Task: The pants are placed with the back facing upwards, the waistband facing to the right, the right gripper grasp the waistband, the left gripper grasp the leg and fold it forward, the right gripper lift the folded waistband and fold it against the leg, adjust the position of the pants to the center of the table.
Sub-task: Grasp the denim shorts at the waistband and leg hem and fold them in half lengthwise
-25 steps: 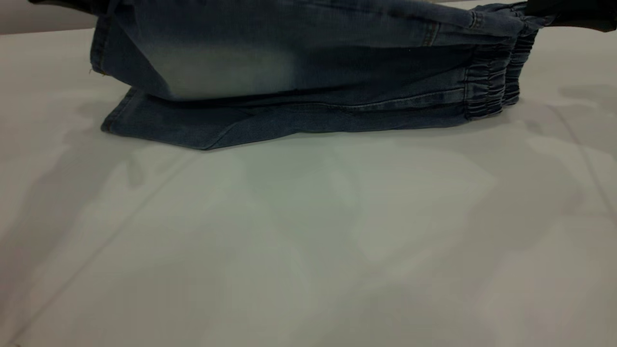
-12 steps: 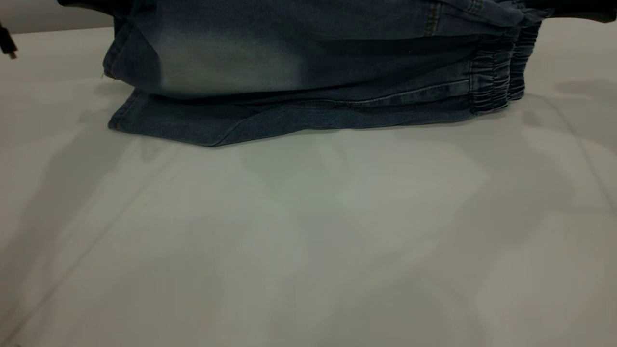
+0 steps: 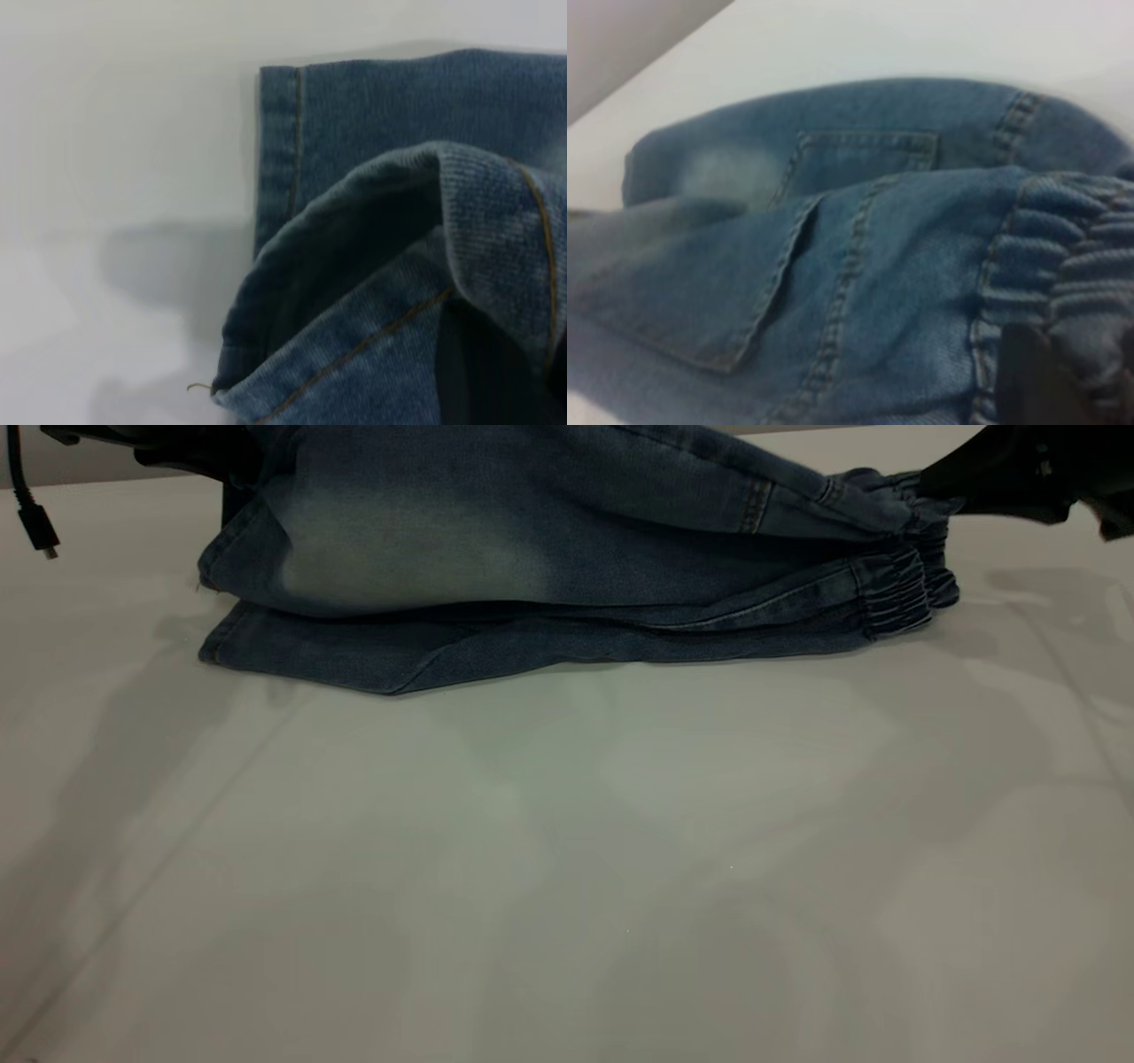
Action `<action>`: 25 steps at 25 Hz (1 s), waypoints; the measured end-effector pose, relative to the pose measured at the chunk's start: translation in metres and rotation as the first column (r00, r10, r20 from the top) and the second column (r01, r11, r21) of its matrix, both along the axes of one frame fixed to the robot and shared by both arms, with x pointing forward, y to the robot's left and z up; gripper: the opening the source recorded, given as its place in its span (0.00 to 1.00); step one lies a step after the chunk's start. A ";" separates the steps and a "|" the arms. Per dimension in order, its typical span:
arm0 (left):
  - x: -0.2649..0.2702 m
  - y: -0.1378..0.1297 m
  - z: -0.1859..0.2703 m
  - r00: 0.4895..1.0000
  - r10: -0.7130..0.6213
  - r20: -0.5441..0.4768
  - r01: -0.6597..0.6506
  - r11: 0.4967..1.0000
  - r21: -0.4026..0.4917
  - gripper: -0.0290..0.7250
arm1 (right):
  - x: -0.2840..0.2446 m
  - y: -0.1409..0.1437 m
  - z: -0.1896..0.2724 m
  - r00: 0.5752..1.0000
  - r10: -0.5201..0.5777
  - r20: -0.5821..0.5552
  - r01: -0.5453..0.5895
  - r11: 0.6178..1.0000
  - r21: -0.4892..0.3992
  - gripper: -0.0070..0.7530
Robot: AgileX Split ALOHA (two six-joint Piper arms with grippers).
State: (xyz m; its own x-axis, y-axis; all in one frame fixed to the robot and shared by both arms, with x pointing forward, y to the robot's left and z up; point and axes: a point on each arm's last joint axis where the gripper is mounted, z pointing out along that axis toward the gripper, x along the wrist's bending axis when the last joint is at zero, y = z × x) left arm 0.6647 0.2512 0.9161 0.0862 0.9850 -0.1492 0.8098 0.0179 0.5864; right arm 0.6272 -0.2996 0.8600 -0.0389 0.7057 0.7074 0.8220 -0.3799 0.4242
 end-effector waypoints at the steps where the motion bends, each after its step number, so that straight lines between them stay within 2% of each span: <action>1: 0.000 0.000 0.000 1.000 -0.007 0.001 0.006 1.000 0.005 0.14 | 0.001 0.000 0.000 1.000 -0.009 0.002 0.009 1.000 0.005 0.10; 5: 0.000 0.000 0.000 1.000 -0.018 0.008 0.017 1.000 0.015 0.14 | 0.001 0.000 0.000 1.000 -0.002 0.012 0.002 1.000 0.003 0.26; 11: 0.001 0.000 0.000 0.999 -0.037 0.015 0.036 0.999 0.030 0.14 | 0.000 0.001 0.001 1.000 -0.008 0.001 0.008 0.999 0.034 0.70; 14: 0.001 0.000 0.000 0.999 -0.036 0.016 0.036 0.999 0.031 0.14 | 0.000 0.001 0.001 1.000 -0.011 -0.001 0.011 0.999 0.031 0.85; 17: 0.001 0.001 0.001 0.999 -0.033 0.026 0.032 0.999 0.033 0.14 | 0.000 0.001 0.001 1.000 -0.007 0.001 0.007 0.999 0.038 0.88; 21: 0.002 0.001 -0.004 0.998 -0.050 0.024 0.049 0.998 0.051 0.15 | 0.000 0.002 0.002 1.000 -0.001 0.003 0.001 0.999 0.050 0.84; 25: 0.003 0.001 -0.008 0.997 -0.072 0.028 0.070 0.995 0.074 0.24 | 0.000 0.003 0.003 1.000 0.011 0.008 -0.012 0.998 0.064 0.79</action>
